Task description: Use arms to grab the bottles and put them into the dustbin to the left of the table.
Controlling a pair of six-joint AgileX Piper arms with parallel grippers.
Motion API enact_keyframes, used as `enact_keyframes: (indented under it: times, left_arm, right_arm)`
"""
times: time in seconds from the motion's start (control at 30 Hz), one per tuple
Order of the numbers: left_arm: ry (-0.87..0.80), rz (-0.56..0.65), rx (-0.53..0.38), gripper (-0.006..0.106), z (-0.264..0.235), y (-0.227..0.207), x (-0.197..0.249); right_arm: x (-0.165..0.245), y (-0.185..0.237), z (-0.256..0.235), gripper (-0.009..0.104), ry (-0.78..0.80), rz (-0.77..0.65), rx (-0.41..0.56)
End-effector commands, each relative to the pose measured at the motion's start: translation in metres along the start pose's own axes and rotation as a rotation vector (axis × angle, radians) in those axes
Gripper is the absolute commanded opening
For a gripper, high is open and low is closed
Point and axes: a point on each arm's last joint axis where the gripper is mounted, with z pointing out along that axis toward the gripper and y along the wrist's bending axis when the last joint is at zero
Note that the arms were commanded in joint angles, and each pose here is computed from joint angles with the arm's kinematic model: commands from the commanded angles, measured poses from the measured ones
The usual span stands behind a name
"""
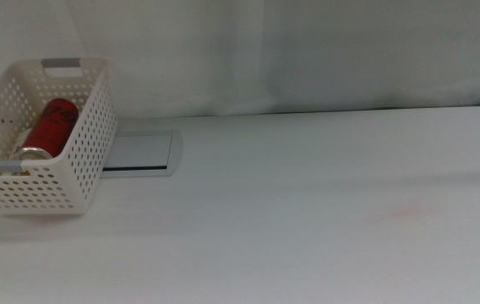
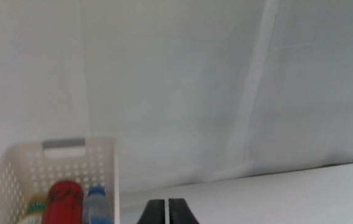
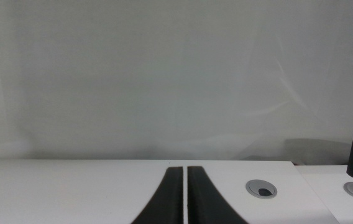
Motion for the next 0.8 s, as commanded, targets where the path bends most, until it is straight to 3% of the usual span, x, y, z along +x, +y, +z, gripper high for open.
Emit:
enact_keyframes:
  times: [0.0, 0.27, 0.33, 0.5, 0.77]
  left_arm:
    - [-0.037, -0.040, -0.007, -0.003, -0.009, -0.001, 0.021]
    - [-0.098, -0.030, -0.086, -0.003, -0.030, 0.004, 0.092]
    - [-0.104, -0.073, -0.116, -0.003, -0.033, 0.007, 0.108]
    - [-0.058, -0.091, -0.149, -0.003, -0.033, 0.010, 0.154]
    - [-0.102, -0.030, -0.165, -0.003, -0.035, 0.012, 0.186]
  right_arm:
    - [0.002, 0.000, 0.000, -0.003, 0.003, -0.005, 0.004]
    - [0.002, 0.000, 0.000, -0.003, 0.002, -0.005, 0.003]
    - [0.002, 0.000, 0.000, -0.003, 0.002, -0.005, 0.003]
    - [0.002, 0.000, 0.000, -0.003, 0.002, -0.005, 0.003]
    - [0.002, 0.000, 0.000, -0.003, 0.002, -0.005, 0.003]
